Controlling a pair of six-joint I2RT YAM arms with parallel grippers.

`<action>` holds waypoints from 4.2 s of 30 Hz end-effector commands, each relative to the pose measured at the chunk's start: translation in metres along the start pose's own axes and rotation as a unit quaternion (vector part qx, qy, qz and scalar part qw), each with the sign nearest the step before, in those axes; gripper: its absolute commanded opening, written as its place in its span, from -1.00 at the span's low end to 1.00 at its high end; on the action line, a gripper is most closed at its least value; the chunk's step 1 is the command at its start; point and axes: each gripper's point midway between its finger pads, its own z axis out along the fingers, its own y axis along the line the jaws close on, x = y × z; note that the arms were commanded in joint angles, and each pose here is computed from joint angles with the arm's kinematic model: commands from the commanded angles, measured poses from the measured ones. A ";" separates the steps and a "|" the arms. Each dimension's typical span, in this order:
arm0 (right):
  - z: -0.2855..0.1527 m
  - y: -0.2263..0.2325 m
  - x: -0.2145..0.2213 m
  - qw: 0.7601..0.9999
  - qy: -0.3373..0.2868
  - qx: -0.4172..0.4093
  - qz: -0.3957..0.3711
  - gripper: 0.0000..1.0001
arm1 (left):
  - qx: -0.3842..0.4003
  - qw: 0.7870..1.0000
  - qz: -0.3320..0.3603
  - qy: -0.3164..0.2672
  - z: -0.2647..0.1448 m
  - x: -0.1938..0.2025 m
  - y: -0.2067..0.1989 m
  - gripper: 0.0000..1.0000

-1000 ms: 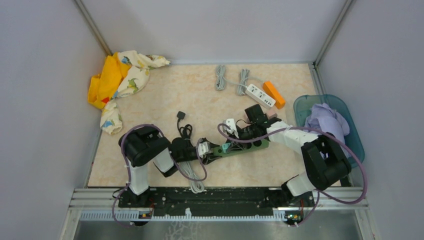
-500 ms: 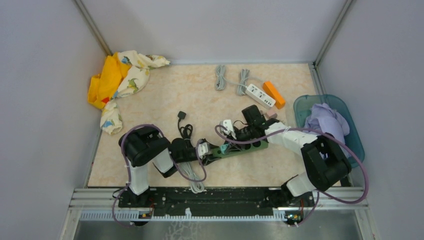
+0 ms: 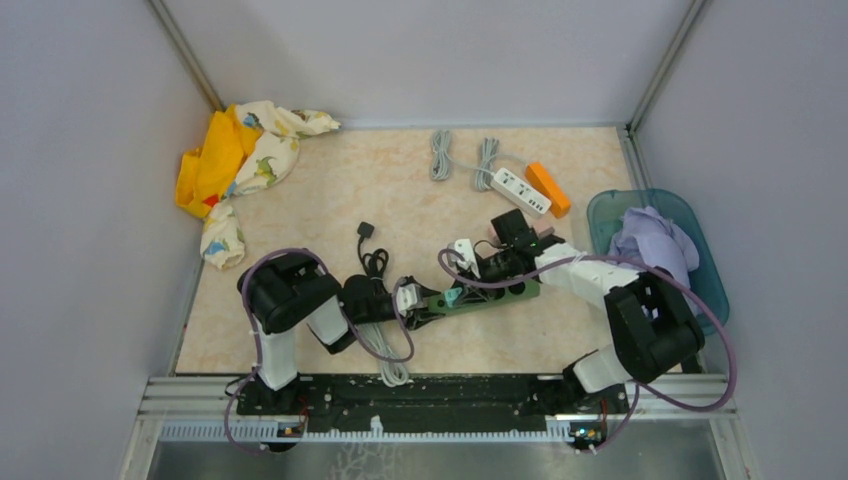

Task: Pull the plug off the socket
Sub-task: Remove the plug from the socket.

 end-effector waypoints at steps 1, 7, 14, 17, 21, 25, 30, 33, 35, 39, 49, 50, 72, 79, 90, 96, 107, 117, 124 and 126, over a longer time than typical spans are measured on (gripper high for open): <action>0.014 0.005 -0.048 0.996 -0.061 -0.020 -0.055 -1.00 | 0.014 1.000 0.009 -0.016 -0.001 -0.006 -0.007 -0.99; 0.012 -0.036 -0.047 0.996 -0.047 0.079 -0.003 -1.00 | 0.014 1.000 0.009 -0.015 -0.001 -0.006 -0.007 -0.99; -0.007 0.013 -0.044 0.993 -0.087 -0.043 -0.070 -1.00 | 0.016 1.000 0.009 -0.016 -0.001 -0.006 -0.007 -0.99; 0.008 0.018 -0.055 0.993 -0.092 -0.054 -0.056 -1.00 | 0.018 1.000 0.009 -0.015 0.000 -0.005 -0.008 -0.99; 0.028 -0.012 -0.058 0.997 -0.069 0.034 -0.020 -1.00 | 0.017 1.000 0.009 -0.015 -0.001 -0.006 -0.008 -0.99; 0.013 -0.047 -0.054 0.991 -0.066 0.113 0.013 -1.00 | 0.014 1.000 0.009 -0.016 -0.001 -0.006 -0.008 -0.99; -0.019 -0.049 -0.044 0.990 -0.088 0.107 0.009 -1.00 | 0.015 1.000 0.009 -0.016 -0.001 -0.006 -0.008 -0.99; -0.018 -0.019 -0.031 0.996 -0.077 0.036 -0.040 -1.00 | 0.015 1.000 0.010 -0.017 -0.002 -0.007 -0.007 -0.99; -0.016 -0.005 -0.027 0.996 -0.077 0.000 -0.037 -1.00 | 0.014 1.000 0.011 -0.020 -0.002 -0.008 -0.007 -0.99; -0.013 0.000 -0.031 0.995 -0.084 -0.020 -0.047 -1.00 | 0.013 1.000 0.010 -0.021 -0.003 -0.008 -0.007 -0.99; -0.009 -0.022 -0.047 0.996 -0.065 0.047 -0.038 -1.00 | 0.016 1.000 0.008 -0.018 -0.002 -0.006 -0.007 -0.99; -0.008 -0.019 -0.051 0.996 -0.075 0.039 -0.035 -1.00 | 0.017 1.000 0.008 -0.017 -0.001 -0.006 -0.008 -0.99; -0.026 -0.017 -0.049 0.997 -0.073 0.019 -0.034 -1.00 | 0.016 1.000 0.009 -0.018 -0.002 -0.007 -0.008 -0.99; -0.024 -0.026 -0.047 0.997 -0.069 0.040 -0.021 -1.00 | 0.017 1.000 0.009 -0.018 -0.002 -0.007 -0.008 -0.99; -0.016 -0.043 -0.033 0.996 -0.036 0.076 0.013 -1.00 | 0.016 1.000 0.009 -0.019 -0.002 -0.007 -0.007 -0.98; -0.001 -0.027 -0.032 0.999 -0.038 0.038 0.004 -1.00 | 0.005 1.000 0.010 -0.027 -0.004 -0.010 -0.005 0.17; 0.019 -0.021 -0.033 0.999 -0.037 0.024 0.015 -1.00 | 0.010 0.999 0.010 -0.030 -0.004 -0.010 -0.007 0.82; -0.008 -0.040 -0.049 0.997 -0.040 0.060 0.010 -1.00 | 0.003 1.000 0.007 -0.028 -0.004 -0.009 -0.005 0.79; -0.088 -0.101 -0.032 0.965 -0.036 0.255 0.056 -1.00 | -0.002 0.999 0.008 -0.032 -0.005 -0.011 -0.004 0.83; -0.113 -0.117 -0.018 0.946 -0.021 0.316 0.073 -1.00 | -0.003 0.999 0.008 -0.032 -0.006 -0.011 -0.004 0.84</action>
